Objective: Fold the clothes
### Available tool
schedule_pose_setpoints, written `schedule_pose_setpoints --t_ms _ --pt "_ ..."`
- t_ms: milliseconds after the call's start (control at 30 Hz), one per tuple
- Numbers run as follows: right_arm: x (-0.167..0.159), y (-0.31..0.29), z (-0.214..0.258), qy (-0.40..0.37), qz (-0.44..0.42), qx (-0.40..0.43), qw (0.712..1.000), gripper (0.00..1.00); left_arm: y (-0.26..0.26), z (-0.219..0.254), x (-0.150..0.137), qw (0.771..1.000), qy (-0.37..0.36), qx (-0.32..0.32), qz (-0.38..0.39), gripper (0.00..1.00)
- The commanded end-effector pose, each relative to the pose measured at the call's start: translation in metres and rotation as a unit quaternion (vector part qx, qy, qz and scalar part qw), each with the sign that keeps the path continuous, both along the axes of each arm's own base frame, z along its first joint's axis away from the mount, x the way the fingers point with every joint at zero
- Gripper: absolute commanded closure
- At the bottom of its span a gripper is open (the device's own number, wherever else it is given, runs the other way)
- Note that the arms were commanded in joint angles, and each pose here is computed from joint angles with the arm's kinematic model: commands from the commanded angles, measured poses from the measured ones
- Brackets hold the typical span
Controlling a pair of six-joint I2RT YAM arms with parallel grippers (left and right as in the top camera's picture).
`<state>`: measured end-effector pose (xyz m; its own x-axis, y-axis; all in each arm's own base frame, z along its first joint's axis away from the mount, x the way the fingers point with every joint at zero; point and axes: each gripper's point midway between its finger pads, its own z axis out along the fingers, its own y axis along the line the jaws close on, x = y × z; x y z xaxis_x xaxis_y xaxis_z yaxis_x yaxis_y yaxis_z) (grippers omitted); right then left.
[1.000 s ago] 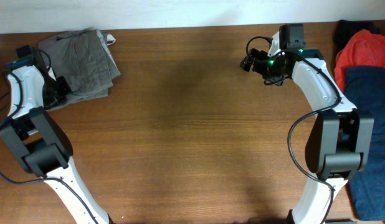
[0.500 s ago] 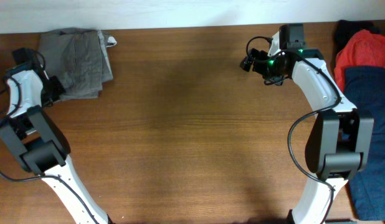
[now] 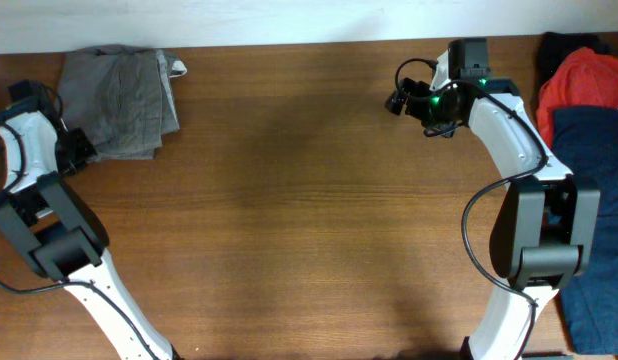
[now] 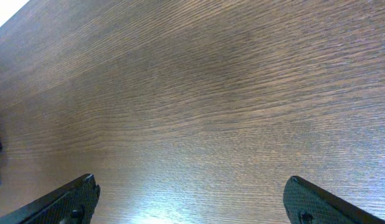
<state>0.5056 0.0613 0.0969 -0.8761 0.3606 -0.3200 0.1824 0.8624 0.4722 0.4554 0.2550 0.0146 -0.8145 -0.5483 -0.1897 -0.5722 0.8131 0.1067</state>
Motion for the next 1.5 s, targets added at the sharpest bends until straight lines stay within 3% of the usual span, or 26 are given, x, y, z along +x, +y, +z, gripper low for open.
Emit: schedule_pose_setpoints --t_ms 0,100,167,200,233,300,433,633,700,900,1033,1067,1100,1200,1300,1467 --pt "0.001 -0.002 0.000 0.000 -0.005 -0.003 1.000 0.01 -0.005 0.053 0.019 0.999 -0.043 0.005 -0.013 0.99" --pt "0.001 -0.002 0.000 0.000 -0.005 -0.003 1.000 0.01 -0.019 0.091 0.020 0.997 -0.070 -0.023 -0.022 0.93" --pt "0.001 -0.003 0.000 0.000 -0.005 -0.003 1.000 0.01 -0.028 0.114 0.018 0.995 -0.084 -0.038 -0.027 0.83" --pt "0.001 -0.002 0.000 0.000 -0.005 -0.003 1.000 0.01 -0.034 0.127 0.015 0.994 -0.091 -0.047 -0.034 0.71" --pt "0.001 -0.003 0.000 0.000 -0.005 -0.003 1.000 0.01 -0.043 0.142 0.012 0.992 -0.098 -0.060 -0.053 0.43" --pt "0.001 -0.002 0.000 0.000 -0.005 -0.003 1.000 0.01 -0.061 0.158 0.004 0.986 -0.105 -0.091 -0.088 0.30" --pt "0.001 -0.002 0.000 0.000 -0.005 -0.003 1.000 0.01 -0.102 0.191 -0.029 0.976 -0.095 -0.155 -0.120 0.30" --pt "0.001 -0.002 0.000 0.000 -0.005 -0.003 1.000 0.01 -0.154 0.272 -0.051 0.964 -0.156 -0.118 -0.179 0.30" --pt "0.001 -0.003 0.000 0.000 -0.005 -0.003 1.000 0.01 -0.189 0.320 -0.071 0.949 -0.203 -0.095 -0.220 0.30" --pt "0.001 -0.002 0.000 0.000 -0.005 -0.003 1.000 0.01 -0.284 0.389 -0.126 0.894 -0.277 -0.087 -0.340 0.29" --pt "0.001 -0.002 0.000 0.000 -0.005 -0.003 1.000 0.01 -0.355 0.400 -0.175 0.842 -0.282 -0.087 -0.451 0.29" --pt "0.001 -0.002 0.000 0.000 -0.005 -0.003 1.000 0.01 -0.366 0.399 -0.184 0.832 -0.282 -0.082 -0.471 0.23" --pt "0.001 -0.002 0.000 0.000 -0.005 -0.003 1.000 0.01 -0.382 0.398 -0.198 0.817 -0.286 -0.076 -0.496 0.01" --pt "0.001 -0.002 0.000 0.000 -0.005 -0.003 1.000 0.01 -0.416 0.390 -0.223 0.784 -0.308 -0.080 -0.532 0.01" --pt "0.001 -0.002 0.000 0.000 -0.005 -0.003 1.000 0.01 -0.426 0.373 -0.240 0.770 -0.296 -0.085 -0.559 0.01" --pt "0.001 -0.002 0.000 0.000 -0.005 -0.003 1.000 0.01 -0.422 0.356 -0.253 0.774 -0.265 -0.089 -0.568 0.01"
